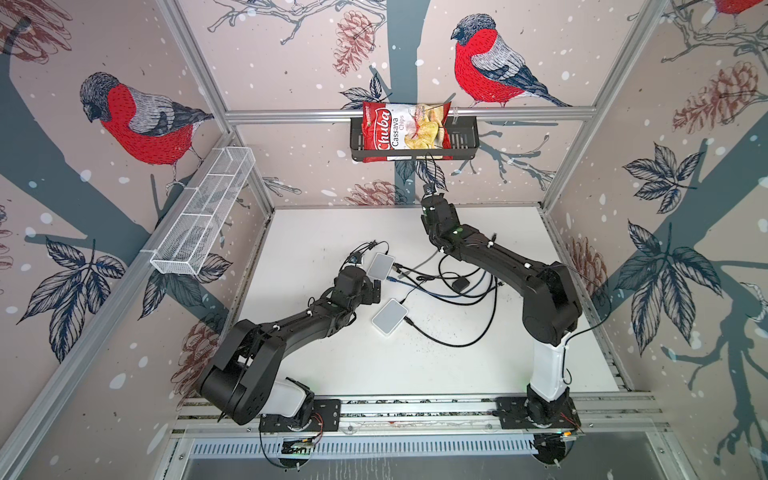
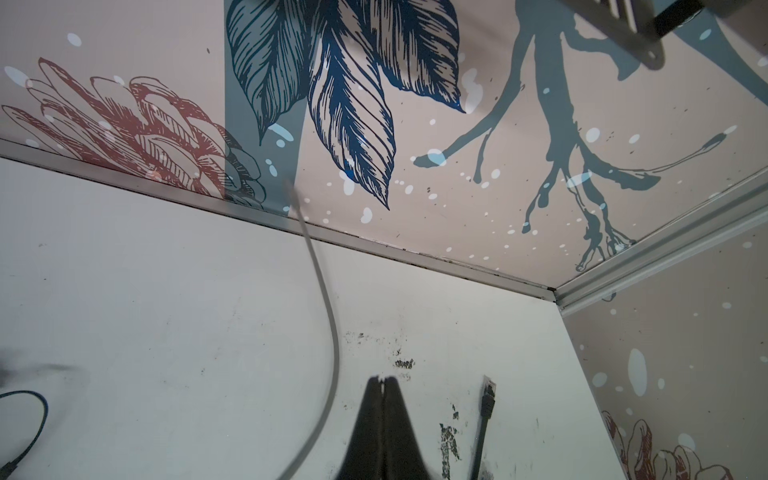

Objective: Insert the plug into the switch port

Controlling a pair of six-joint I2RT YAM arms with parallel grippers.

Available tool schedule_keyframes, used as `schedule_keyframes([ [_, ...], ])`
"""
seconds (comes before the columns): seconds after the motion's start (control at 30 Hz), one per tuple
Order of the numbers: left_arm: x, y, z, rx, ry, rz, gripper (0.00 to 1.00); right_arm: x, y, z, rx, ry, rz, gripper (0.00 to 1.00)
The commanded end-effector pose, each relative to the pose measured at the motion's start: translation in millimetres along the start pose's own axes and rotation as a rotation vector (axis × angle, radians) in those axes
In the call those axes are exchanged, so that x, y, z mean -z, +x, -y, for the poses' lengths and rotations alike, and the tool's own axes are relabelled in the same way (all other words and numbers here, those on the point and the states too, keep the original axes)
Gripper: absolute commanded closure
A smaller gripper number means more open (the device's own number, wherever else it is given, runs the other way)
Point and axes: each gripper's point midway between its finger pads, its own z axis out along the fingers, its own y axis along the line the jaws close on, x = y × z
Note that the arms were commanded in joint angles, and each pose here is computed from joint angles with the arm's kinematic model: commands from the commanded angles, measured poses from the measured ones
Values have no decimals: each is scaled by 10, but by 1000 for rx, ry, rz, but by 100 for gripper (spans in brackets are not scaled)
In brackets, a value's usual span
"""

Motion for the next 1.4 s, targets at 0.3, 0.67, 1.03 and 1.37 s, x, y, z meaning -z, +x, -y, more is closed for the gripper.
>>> schedule_keyframes([
  [0.3,-21,-66,14,6,2,19,3,-394,808,-498,-124,-236,-289,70],
  [0.67,-48,-56,20,7,4,13,3,-836,1594,-564,-314,-278,-504,59],
  [1.03,-20,-20,-23,2,-14,8,3,-1094,1933,-582,-279,-193,-587,68],
  [1.37,-30,-9,-20,0,-9,6,3,-1034,1882,-253,-386,-104,-500,99],
])
